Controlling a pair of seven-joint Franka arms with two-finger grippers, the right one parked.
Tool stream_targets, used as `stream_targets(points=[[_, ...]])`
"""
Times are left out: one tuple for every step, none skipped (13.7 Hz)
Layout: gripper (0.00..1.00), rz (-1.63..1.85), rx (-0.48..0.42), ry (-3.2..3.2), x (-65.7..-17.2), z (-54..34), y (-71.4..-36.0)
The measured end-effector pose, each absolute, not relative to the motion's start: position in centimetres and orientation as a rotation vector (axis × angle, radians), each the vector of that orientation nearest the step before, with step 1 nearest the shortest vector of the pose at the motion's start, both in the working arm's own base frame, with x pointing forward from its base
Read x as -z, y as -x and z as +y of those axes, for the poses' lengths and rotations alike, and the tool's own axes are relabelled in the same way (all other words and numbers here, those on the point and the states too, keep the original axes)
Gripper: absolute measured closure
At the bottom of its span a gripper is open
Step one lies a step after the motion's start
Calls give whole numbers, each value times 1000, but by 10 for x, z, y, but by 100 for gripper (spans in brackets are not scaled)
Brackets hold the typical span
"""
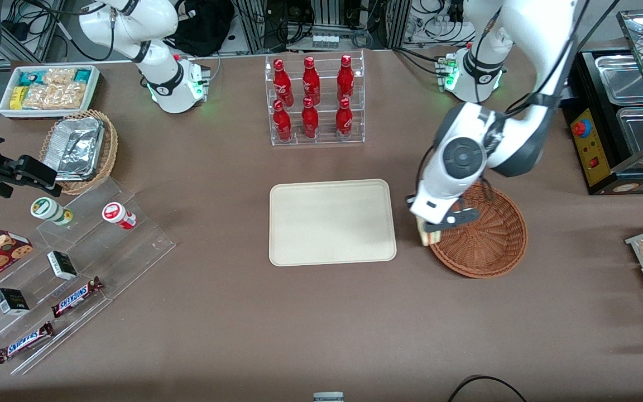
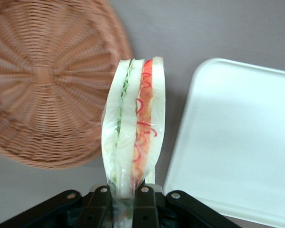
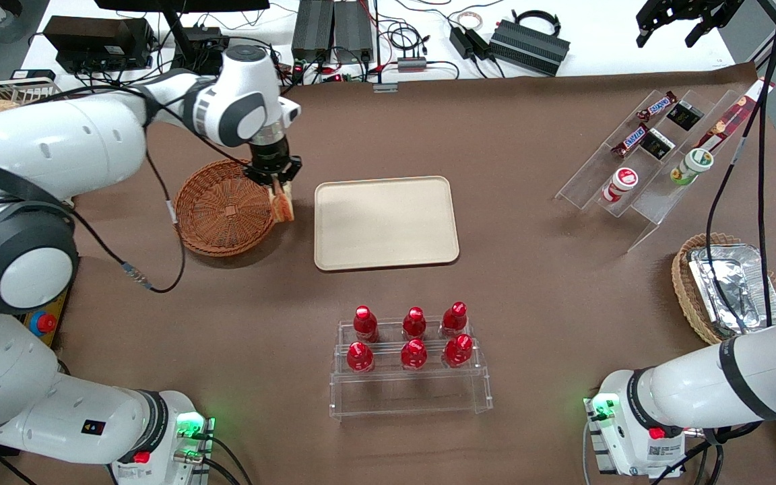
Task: Place sandwich from basket to tray
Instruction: 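Carry the held sandwich over the cream tray and lower it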
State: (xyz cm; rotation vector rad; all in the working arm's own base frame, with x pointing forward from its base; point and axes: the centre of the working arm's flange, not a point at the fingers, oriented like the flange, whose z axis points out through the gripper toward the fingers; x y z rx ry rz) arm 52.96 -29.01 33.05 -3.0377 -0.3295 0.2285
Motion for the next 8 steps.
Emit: stream_targets(points=[[86, -304, -232, 3045, -326, -306, -530], [86, -286, -235, 3052, -322, -321, -530], [86, -280, -236, 3057, -318, -336, -529], [86, -282, -234, 3062, -315, -352, -529], [86, -288, -230, 3068, -312, -369, -528], [86, -295, -224, 3075, -310, -386, -528], [86, -303, -222, 3080, -307, -402, -526], [86, -309, -223, 3083, -302, -417, -524]])
